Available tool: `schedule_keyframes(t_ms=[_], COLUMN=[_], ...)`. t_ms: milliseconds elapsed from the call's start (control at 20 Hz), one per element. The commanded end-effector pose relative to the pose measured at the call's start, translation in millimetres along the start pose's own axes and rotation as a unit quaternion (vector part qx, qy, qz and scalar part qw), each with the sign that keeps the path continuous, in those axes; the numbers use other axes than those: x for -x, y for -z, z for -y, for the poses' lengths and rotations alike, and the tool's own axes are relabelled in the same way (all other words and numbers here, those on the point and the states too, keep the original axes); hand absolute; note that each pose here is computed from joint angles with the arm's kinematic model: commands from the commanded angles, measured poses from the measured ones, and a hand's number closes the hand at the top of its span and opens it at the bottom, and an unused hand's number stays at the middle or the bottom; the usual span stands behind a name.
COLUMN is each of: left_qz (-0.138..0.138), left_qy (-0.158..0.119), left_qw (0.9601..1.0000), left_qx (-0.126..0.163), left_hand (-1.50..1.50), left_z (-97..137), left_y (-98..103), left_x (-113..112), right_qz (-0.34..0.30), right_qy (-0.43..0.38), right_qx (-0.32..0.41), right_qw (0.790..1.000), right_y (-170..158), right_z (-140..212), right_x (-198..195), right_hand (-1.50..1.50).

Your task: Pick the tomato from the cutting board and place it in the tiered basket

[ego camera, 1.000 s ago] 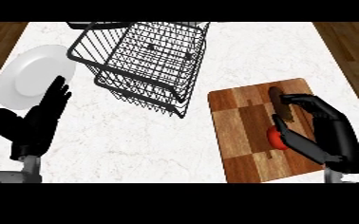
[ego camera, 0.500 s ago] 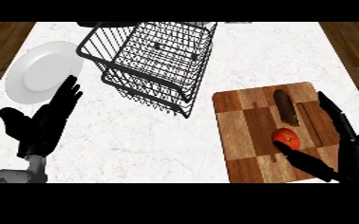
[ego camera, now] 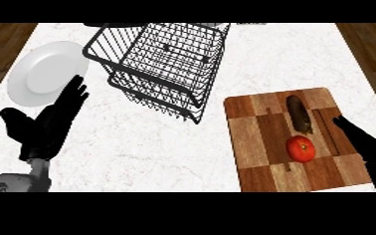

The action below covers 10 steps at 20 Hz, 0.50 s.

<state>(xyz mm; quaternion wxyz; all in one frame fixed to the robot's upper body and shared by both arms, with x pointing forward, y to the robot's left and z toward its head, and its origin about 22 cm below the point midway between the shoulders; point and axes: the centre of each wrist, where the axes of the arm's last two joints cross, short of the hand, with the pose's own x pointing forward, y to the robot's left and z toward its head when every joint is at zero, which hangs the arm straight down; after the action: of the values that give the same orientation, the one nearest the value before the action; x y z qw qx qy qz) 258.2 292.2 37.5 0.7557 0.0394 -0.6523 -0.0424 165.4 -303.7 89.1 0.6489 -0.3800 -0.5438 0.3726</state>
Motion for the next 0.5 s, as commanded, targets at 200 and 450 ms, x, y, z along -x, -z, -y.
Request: schedule_keyframes(t_ms=[200,450], left_qz=[-0.001,-0.003], left_qy=[0.001,0.001], left_qw=[1.0000,1.0000], left_qx=[0.010,0.003], left_hand=[0.00,0.00], left_z=[5.5,-7.2], left_y=[12.8,1.1], left_x=[0.0,0.3], right_qz=[-0.060,-0.096], right_qy=[-0.067,-0.052], right_qx=[-0.080,-0.063], right_qw=[0.993,0.992], right_y=[-0.8,10.9], right_z=[6.6,-21.1], right_x=[-79.2,-103.0], right_hand=[-1.50,-1.50])
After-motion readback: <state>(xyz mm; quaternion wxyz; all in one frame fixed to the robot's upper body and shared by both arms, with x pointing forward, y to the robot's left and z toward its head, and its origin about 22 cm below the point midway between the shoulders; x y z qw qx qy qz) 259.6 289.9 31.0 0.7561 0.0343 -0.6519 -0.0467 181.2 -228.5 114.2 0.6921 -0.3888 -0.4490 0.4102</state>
